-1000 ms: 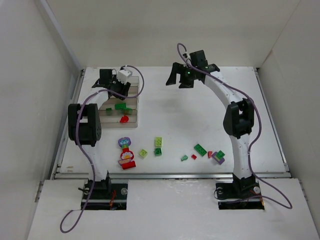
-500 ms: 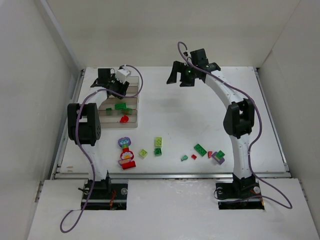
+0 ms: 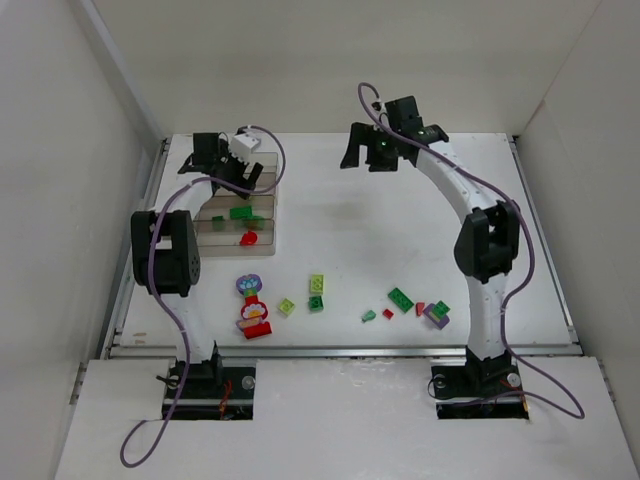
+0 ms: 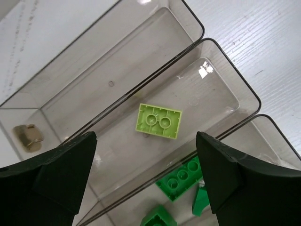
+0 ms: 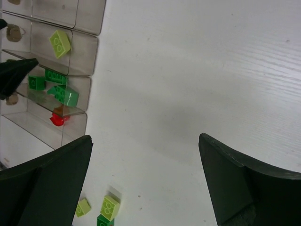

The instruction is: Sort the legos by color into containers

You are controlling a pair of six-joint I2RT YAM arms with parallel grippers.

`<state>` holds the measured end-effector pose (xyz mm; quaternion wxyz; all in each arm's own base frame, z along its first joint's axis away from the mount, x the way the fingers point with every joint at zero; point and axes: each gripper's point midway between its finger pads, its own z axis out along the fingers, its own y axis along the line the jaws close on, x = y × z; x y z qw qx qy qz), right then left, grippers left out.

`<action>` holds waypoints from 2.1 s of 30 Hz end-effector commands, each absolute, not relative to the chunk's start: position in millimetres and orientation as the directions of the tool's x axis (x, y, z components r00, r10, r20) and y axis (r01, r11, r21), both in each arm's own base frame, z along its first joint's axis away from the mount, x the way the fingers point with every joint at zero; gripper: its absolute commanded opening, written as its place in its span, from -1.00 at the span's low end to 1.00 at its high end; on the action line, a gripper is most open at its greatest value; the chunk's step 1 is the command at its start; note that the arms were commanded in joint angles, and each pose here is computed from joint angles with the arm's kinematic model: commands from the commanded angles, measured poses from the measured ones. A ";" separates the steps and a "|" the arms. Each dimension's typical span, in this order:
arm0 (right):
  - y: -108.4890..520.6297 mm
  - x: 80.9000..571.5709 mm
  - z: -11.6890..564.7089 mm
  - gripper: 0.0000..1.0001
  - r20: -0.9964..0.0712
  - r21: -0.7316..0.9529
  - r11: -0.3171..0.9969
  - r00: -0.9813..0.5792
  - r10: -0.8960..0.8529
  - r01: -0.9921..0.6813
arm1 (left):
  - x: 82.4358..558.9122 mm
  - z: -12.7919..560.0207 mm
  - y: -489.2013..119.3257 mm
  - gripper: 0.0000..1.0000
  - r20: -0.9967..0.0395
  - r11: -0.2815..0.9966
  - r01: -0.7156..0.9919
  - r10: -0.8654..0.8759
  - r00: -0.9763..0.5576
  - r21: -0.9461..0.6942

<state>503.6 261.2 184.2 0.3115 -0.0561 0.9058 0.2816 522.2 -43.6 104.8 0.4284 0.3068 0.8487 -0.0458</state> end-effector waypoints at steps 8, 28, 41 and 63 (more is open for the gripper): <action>288.7 440.1 206.5 1.00 -0.687 0.241 0.896 -0.718 -0.113 -0.372 | 479.6 256.7 0.5 0.69 -0.864 0.939 0.216 0.333 -0.378 0.268; 350.1 287.5 86.0 0.81 -0.377 0.274 0.908 -0.904 -0.203 -0.318 | 286.6 285.1 21.0 0.93 -0.918 0.955 0.050 0.297 -0.264 0.294; 379.8 277.5 66.5 0.78 -0.377 0.272 0.921 -0.912 -0.164 -0.278 | 262.0 282.2 20.7 0.98 -0.931 0.963 0.028 0.266 -0.251 0.268; 383.0 274.7 40.5 -0.99 -0.351 0.216 0.933 -0.914 -0.203 -0.290 | 259.8 273.8 12.6 0.98 -0.936 0.969 0.064 0.247 -0.250 0.238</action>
